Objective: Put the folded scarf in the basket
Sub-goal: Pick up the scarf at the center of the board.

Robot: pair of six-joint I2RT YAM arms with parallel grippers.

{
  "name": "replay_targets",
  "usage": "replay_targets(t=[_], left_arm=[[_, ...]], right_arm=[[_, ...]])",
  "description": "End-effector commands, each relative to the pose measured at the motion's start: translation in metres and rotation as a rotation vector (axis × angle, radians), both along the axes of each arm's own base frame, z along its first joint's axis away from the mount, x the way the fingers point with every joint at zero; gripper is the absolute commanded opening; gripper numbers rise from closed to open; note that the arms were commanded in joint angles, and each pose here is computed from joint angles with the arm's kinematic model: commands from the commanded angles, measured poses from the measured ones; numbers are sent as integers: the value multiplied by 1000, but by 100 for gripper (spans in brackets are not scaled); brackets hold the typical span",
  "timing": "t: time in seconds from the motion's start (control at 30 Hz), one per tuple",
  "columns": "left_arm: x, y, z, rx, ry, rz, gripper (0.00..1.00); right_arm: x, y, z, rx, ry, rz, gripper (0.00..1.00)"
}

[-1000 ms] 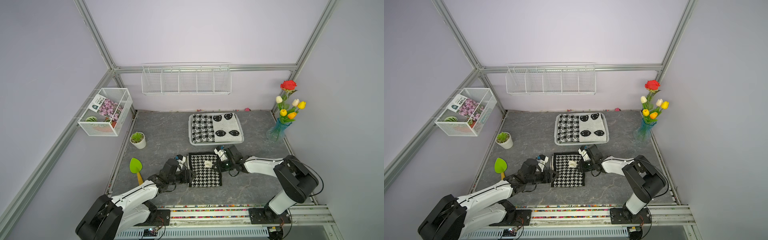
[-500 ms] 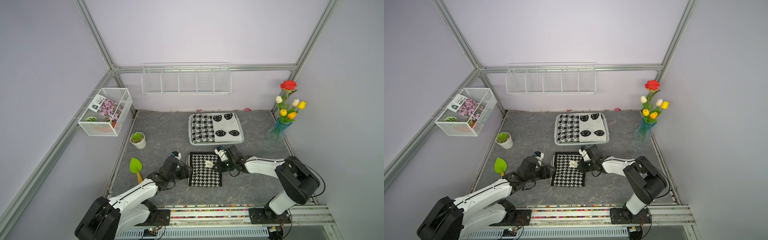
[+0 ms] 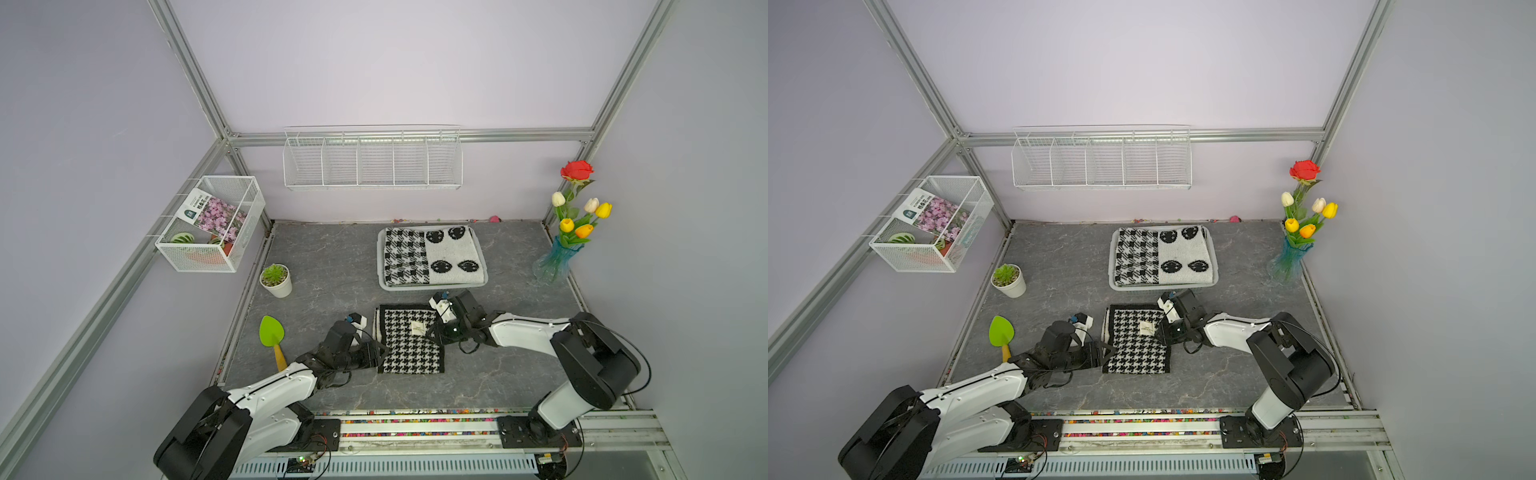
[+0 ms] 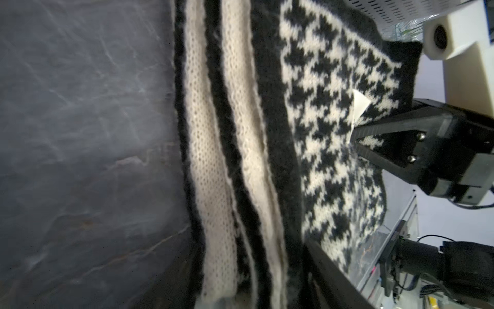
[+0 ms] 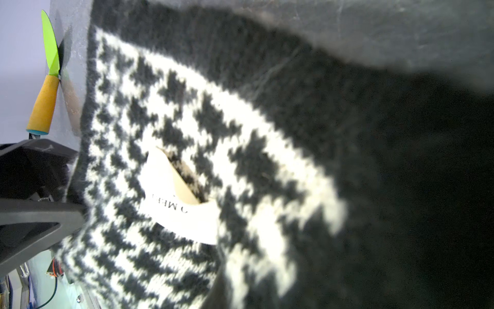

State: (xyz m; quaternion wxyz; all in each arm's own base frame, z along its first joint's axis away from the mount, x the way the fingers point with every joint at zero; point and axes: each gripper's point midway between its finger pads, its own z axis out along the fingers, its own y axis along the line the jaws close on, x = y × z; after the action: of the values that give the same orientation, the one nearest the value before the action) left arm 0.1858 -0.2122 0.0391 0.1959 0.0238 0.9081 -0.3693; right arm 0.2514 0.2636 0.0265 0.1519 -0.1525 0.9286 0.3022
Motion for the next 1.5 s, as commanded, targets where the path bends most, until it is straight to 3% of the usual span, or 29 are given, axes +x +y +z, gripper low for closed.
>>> replay_targets(t=[0.0, 0.13, 0.33, 0.5, 0.57, 0.73, 0.87, 1.13, 1.47], left_arm=[[-13, -5, 2, -71, 18, -40, 53], [-18, -8, 3, -105, 28, -52, 56], [-17, -6, 2, -65, 8, -36, 61], [-22, -9, -6, -37, 18, -48, 59], [-24, -12, -13, -27, 43, -59, 55], [-27, -21, -21, -26, 76, -95, 15], [-25, -19, -15, -14, 41, -85, 0], [-19, -21, 4, -29, -13, -91, 0], [-17, -33, 49, -98, -74, -124, 0]], right_arm=[[-17, -19, -22, -111, 60, -2, 13], [-17, -18, -23, -115, 58, 0, 13], [-19, -16, -25, -121, 65, 11, 13], [-19, -15, -24, -120, 64, 15, 13], [-20, -15, -25, -118, 68, 16, 14], [-20, -15, -23, -115, 65, 16, 13], [-20, -15, -20, -108, 54, 13, 11], [-21, -9, 14, -16, -16, 19, 0], [-21, -5, 82, 73, -137, 28, 0]])
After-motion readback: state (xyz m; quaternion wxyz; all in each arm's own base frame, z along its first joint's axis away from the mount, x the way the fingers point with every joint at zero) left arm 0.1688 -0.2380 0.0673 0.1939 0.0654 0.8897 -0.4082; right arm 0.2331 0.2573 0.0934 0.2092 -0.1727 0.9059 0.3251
